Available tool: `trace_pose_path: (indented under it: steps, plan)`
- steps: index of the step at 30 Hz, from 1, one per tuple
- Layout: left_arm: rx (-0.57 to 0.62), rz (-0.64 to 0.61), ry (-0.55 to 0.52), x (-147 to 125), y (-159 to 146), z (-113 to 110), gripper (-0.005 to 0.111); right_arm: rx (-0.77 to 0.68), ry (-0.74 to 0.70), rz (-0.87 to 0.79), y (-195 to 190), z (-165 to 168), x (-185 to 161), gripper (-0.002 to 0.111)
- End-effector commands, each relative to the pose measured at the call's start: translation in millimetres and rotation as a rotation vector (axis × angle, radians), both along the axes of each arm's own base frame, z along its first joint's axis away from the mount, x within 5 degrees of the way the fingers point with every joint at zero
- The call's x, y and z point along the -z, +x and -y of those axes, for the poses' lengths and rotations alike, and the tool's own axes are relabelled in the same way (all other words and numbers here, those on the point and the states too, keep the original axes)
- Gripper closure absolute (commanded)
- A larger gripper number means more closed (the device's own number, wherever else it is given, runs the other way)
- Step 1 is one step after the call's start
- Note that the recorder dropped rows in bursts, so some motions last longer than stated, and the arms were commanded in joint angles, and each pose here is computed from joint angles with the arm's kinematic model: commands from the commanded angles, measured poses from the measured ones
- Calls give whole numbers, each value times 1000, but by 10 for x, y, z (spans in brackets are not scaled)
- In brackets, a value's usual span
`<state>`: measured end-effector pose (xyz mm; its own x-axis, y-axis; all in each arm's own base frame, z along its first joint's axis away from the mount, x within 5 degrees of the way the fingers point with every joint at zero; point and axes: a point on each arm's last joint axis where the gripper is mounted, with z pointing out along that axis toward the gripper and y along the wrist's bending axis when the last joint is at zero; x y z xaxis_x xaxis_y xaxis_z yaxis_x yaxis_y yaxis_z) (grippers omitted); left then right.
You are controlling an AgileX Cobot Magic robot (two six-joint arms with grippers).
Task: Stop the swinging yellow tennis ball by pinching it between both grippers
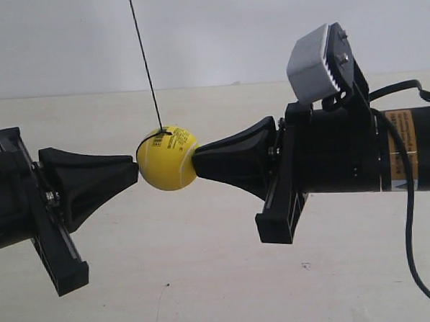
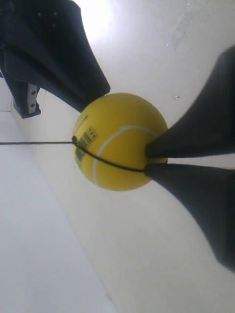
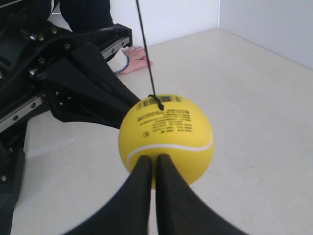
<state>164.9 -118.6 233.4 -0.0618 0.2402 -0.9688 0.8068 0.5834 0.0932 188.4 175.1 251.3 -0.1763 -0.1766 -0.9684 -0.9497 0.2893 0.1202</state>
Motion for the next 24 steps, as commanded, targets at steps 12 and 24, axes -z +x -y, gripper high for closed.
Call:
trace_pose_path:
  steps: [12,24]
  plan:
    - [-122,-10,-22,-86,-18,-96,102,171,-55,73,44,127,-182,108]
    - [-237,94,-96,-402,-224,-294,102,403,-25,192,-168,453,-636,108]
